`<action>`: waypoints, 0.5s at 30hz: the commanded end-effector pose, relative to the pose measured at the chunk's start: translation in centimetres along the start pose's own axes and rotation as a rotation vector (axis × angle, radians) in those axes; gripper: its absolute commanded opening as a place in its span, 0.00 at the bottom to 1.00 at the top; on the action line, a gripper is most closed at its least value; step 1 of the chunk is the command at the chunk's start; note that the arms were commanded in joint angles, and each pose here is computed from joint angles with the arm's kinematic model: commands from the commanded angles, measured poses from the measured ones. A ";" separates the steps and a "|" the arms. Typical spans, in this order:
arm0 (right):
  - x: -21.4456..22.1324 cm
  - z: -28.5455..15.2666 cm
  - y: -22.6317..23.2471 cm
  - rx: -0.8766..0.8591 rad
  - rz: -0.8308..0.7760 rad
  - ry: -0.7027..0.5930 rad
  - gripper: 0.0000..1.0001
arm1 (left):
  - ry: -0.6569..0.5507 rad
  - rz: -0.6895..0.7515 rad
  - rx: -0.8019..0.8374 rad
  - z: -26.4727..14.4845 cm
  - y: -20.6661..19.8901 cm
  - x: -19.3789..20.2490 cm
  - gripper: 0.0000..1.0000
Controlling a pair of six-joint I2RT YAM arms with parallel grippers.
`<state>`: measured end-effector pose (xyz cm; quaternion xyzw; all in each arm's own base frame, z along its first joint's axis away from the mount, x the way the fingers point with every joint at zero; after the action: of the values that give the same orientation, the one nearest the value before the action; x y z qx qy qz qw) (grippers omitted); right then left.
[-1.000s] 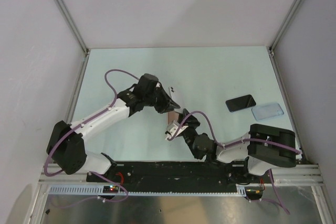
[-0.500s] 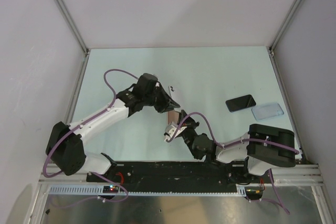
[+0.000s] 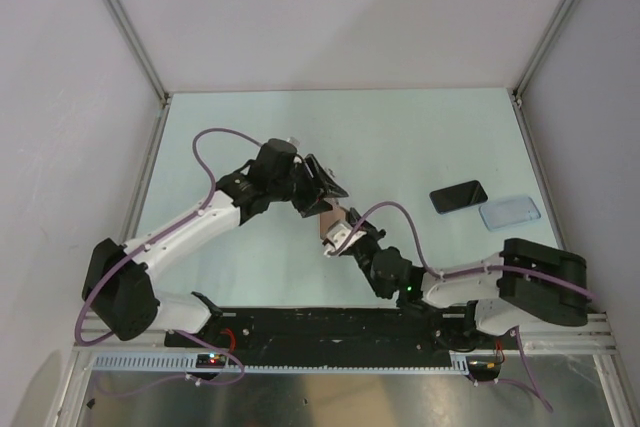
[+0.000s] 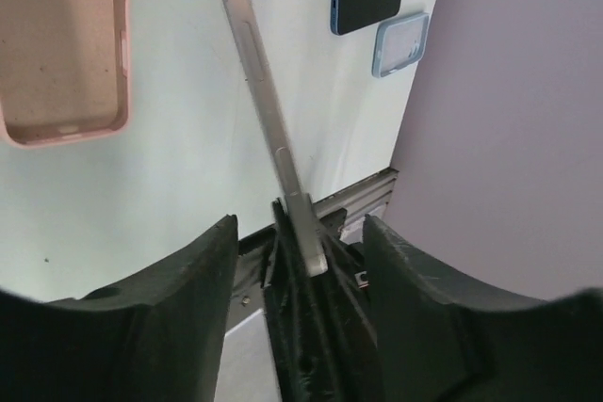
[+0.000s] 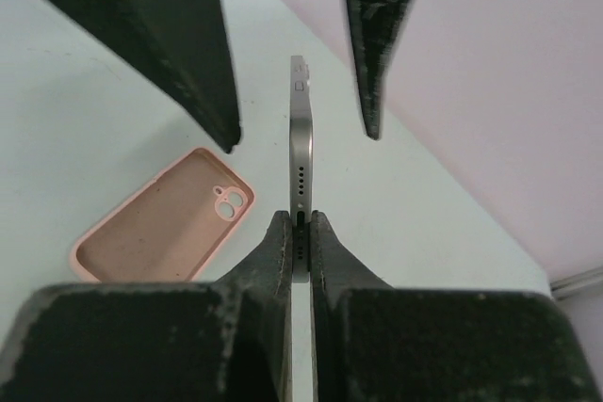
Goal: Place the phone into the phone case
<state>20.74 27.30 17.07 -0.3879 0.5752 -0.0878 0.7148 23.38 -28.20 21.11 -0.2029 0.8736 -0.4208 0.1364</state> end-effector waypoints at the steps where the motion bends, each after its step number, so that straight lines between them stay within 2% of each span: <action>1: -1.0 0.4 -1.6 0.004 0.249 0.002 0.00 | -0.072 0.077 0.071 -1.3 -2.2 -1.2 0.65; 4: -0.1 0.6 -2.0 -0.038 0.354 0.057 0.00 | -0.099 0.104 0.074 -1.5 -2.4 -2.0 0.77; 8: 1.8 0.5 -4.2 -0.034 0.538 0.141 0.00 | -0.170 0.189 0.067 -1.9 -2.5 -3.9 0.85; 12: 3.2 0.1 -7.2 0.002 0.785 0.223 0.00 | -0.284 0.402 -0.059 -1.5 -1.0 -7.4 0.83; 15: 3.2 -0.6 -9.1 0.014 0.950 0.242 0.00 | -0.293 0.602 -0.206 0.5 1.3 -9.4 0.77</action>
<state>24.51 19.23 17.40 -0.1778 0.7468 0.0751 0.6365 28.26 -25.26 22.45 -0.1194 0.8825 -0.3561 0.2830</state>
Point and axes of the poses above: each gripper's point midway between its finger pads, its own z axis out along the fingers, its own y axis along the line the jaws close on, x = y × z, the point moved 3 cm from there along -z, back along the fingers, and after that the axes turned 4 degrees about -z, right-handed, at the moved point
